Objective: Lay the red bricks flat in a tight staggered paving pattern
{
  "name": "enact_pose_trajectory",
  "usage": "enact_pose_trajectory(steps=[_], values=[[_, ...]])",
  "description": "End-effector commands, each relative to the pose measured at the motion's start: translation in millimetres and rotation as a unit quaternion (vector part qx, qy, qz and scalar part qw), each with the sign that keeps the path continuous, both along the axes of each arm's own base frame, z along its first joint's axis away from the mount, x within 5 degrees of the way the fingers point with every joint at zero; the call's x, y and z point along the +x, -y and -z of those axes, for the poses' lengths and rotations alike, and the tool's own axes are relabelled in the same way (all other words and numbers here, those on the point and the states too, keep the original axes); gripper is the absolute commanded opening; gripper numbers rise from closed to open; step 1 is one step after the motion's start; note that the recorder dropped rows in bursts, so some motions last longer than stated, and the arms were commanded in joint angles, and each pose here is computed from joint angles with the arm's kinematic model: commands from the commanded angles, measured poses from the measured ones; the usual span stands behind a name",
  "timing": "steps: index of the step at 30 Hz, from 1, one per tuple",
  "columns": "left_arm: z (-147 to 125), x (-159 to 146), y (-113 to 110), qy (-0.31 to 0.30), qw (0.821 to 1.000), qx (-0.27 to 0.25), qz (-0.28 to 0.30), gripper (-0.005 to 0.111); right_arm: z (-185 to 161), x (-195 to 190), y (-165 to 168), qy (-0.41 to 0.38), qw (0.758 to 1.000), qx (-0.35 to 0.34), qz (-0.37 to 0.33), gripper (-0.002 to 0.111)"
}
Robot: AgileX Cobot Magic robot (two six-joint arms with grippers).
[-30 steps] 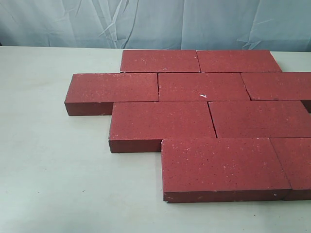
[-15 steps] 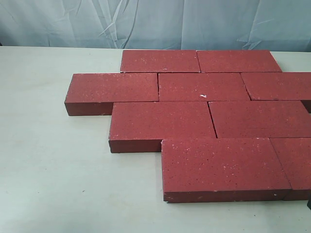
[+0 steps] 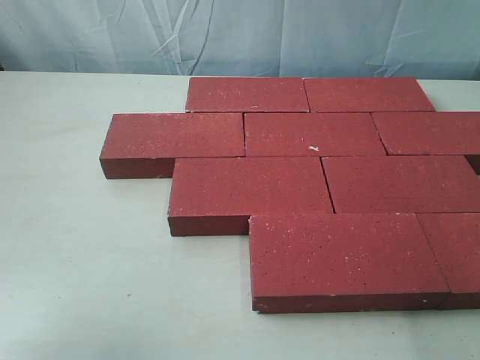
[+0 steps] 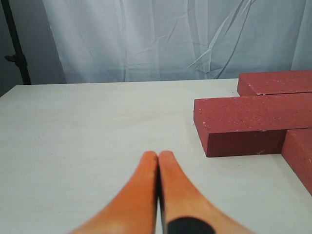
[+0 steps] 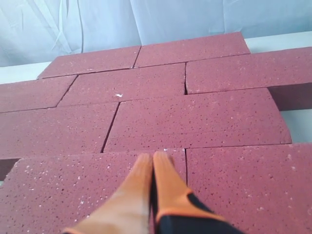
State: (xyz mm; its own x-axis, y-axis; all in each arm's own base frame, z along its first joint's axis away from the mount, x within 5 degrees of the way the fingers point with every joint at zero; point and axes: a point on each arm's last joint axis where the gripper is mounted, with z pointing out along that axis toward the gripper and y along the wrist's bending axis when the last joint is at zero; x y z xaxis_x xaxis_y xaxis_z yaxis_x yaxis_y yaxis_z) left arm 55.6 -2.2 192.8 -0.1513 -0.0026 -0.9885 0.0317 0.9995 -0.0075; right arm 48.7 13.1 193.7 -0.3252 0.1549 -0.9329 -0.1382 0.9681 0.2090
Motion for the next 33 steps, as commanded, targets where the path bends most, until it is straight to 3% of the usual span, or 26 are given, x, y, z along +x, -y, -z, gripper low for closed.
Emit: enact_pose_trajectory(steps=[1,33], values=[[0.6,-0.1,-0.1,0.004,1.000,-0.003,-0.001,0.000,0.4,-0.1,0.4,0.007,1.000,-0.002,0.002,-0.001],[0.7,-0.1,-2.2,0.004,1.000,0.010,-0.016,0.000,0.9,-0.1,1.2,0.006,1.000,-0.012,0.003,-0.001]])
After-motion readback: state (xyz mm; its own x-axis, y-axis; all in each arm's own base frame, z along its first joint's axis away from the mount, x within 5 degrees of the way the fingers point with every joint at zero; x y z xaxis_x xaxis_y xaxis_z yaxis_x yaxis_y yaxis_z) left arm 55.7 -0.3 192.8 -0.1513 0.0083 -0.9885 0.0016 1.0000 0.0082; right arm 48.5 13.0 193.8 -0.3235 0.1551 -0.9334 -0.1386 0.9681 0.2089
